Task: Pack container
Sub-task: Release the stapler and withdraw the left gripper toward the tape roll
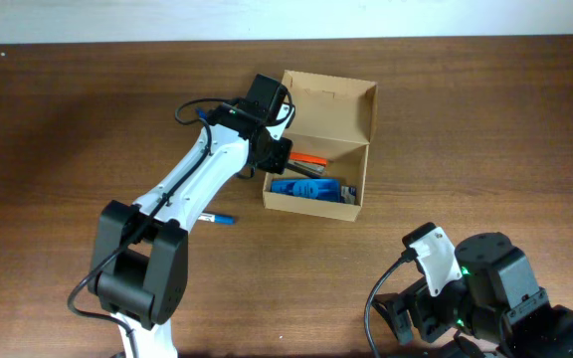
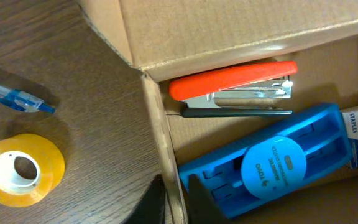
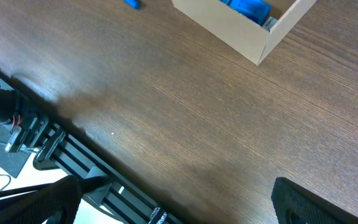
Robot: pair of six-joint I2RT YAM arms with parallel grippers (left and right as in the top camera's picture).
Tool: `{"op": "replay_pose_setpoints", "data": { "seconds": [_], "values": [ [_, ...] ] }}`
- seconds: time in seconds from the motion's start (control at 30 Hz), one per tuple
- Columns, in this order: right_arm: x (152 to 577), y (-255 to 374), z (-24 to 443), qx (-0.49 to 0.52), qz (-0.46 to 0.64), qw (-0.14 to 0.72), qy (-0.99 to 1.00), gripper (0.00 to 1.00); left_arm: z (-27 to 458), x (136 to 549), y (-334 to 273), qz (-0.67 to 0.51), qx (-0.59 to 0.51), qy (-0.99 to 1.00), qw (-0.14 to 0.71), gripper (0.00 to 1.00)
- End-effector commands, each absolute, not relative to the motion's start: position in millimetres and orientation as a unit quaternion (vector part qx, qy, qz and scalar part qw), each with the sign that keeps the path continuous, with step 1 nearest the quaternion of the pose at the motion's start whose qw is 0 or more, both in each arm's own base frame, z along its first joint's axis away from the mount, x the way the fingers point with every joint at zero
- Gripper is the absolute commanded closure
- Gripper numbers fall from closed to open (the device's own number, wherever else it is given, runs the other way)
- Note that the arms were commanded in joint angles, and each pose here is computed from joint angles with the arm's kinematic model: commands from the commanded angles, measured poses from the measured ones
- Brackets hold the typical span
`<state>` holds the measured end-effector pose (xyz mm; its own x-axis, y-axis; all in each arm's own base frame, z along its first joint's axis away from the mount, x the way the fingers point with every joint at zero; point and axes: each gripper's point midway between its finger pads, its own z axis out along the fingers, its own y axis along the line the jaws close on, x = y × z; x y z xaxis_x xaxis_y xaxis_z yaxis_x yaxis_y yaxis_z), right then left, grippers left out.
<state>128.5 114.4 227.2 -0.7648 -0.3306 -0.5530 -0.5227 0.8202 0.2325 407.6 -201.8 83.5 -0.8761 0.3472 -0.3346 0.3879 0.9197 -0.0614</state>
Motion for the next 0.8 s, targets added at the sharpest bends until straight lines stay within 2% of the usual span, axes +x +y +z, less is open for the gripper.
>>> {"op": "replay_pose_setpoints", "data": {
  "seconds": [0.0,0.17,0.47,0.77],
  "values": [
    [128.6,115.1,232.6,-0.234,0.192,0.261,0.916,0.01,74.6,405.5,-198.1,-0.059,0.187,0.969,0.151,0.98],
    [128.6,115.1,232.6,-0.234,0.192,0.261,0.916,0.01,73.4,402.5,-195.9,-0.059,0.163,0.975,0.142,0.98],
    [128.6,115.1,232.6,-0.234,0.192,0.261,0.917,0.01,69.1,395.5,-169.5,-0.006,0.033,0.992,0.124,0.98],
    [128.6,115.1,232.6,-0.234,0.192,0.261,0.916,0.01,71.1,399.4,-151.1,0.040,0.021,0.990,0.136,0.98]
  ]
}}
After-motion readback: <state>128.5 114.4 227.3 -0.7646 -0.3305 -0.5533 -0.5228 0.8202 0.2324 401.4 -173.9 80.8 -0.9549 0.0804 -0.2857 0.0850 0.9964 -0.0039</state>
